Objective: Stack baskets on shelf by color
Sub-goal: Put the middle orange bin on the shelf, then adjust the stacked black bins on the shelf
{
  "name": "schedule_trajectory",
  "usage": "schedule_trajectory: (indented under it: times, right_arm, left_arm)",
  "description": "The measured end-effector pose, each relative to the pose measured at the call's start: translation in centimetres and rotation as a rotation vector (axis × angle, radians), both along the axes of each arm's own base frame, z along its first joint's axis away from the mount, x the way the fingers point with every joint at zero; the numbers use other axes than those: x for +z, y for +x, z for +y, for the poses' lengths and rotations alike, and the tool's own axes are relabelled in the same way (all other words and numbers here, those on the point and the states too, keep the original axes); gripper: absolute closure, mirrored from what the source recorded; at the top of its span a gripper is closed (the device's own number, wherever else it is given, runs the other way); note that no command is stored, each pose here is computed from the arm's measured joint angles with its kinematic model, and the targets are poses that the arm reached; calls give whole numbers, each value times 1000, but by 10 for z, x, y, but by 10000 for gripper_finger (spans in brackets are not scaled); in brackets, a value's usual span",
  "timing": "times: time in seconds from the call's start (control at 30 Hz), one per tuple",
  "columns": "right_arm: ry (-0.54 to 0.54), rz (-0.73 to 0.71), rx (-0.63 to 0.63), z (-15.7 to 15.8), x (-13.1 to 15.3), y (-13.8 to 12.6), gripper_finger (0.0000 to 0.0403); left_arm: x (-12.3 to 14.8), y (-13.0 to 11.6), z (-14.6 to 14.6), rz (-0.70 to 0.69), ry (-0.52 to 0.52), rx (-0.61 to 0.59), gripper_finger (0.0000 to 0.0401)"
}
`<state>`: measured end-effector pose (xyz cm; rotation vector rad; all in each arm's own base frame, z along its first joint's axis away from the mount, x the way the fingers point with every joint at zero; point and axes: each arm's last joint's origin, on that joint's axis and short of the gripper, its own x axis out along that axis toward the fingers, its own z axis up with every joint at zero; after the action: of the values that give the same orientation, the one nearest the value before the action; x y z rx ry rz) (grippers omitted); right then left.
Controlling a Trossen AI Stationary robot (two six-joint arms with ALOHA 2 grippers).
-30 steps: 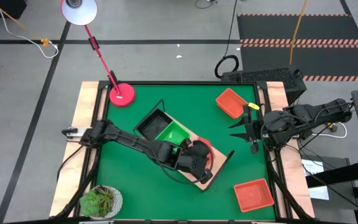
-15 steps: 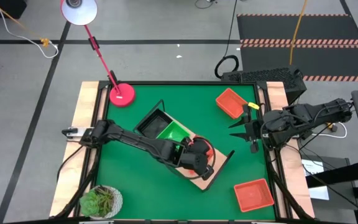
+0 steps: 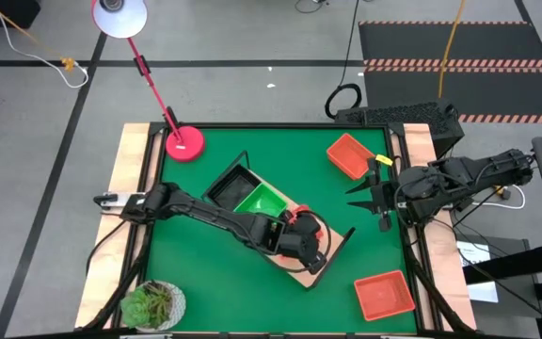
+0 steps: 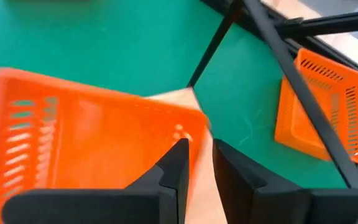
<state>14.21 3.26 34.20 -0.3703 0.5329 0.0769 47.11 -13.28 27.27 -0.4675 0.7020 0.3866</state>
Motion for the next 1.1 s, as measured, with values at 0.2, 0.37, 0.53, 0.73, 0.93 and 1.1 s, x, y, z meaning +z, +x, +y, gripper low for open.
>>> schedule_trajectory:
  times: [0.2,0.37,0.53,0.73,0.93,1.1]
  right_arm:
    - [1,-3,0,0,0,0,287]
    - [31,11,-20,2,-2,6,287]
    - [38,61,-86,4,-11,21,287]
    - [-38,114,-130,3,-24,48,287]
    - [-70,174,-135,4,-37,65,287]
    - [-86,175,-128,5,-39,69,287]
  left_arm:
    - [3,4,1,-41,24,-31,304]
    - [13,2,2,-53,84,-93,280]
    - [43,-19,9,-2,234,-209,282]
    - [81,-74,42,226,425,-82,308]
    - [105,-126,84,446,502,128,339]
    - [115,-147,115,458,539,249,368]
